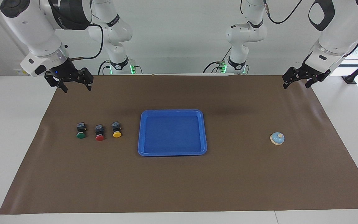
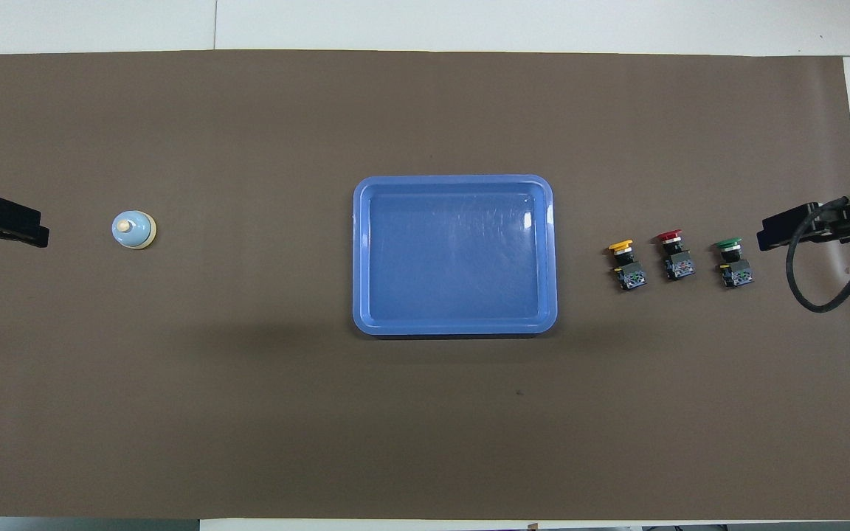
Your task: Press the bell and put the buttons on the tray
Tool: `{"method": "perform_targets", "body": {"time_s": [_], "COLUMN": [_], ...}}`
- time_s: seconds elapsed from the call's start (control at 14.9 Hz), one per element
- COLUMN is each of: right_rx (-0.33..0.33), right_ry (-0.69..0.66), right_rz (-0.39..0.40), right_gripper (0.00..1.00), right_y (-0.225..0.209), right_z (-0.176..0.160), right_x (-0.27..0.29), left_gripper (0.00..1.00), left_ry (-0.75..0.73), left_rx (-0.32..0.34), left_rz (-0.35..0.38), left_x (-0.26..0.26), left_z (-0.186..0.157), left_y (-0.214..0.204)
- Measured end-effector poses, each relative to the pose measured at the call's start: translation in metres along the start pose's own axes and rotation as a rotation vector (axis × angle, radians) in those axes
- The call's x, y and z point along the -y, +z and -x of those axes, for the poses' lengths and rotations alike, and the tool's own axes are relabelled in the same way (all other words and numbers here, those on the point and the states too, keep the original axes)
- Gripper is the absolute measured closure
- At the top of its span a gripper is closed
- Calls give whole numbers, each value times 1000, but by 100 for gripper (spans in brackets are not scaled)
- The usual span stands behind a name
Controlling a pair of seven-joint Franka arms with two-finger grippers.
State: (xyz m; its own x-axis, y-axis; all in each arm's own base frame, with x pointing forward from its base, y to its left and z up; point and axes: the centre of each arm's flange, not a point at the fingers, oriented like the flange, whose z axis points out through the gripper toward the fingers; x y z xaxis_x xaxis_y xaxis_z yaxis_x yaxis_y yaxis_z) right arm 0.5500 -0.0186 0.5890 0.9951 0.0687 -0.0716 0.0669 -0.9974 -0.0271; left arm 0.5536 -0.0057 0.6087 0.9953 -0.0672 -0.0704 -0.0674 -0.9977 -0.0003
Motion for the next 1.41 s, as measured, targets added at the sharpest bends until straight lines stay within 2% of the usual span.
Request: {"method": "perform_targets", "body": {"time_s": [0.8,0.87,1.21,1.34,1.41], "right_rx": [0,0,0,0,0], "right_ry": [0,0,0,0,0], "right_rz": [0,0,0,0,0], "right_gripper": [0,0,0,0,0], "right_y": [0,0,0,0,0], "right_z": [0,0,0,0,0], "right_x": [0,0,0,0,0], "left_gripper": [0,7,73,95,99], "left_ry": [-1,-2,-20,-46,-59], "left_rx": [7,-5,-27,-34,-42], "left_rz": [0,0,-1,-1,-1], "left_x": [0,1,4,11,18], "left_z": [-1,-3,-7,-10,-11], "left_y": [7,9,46,66,77]}}
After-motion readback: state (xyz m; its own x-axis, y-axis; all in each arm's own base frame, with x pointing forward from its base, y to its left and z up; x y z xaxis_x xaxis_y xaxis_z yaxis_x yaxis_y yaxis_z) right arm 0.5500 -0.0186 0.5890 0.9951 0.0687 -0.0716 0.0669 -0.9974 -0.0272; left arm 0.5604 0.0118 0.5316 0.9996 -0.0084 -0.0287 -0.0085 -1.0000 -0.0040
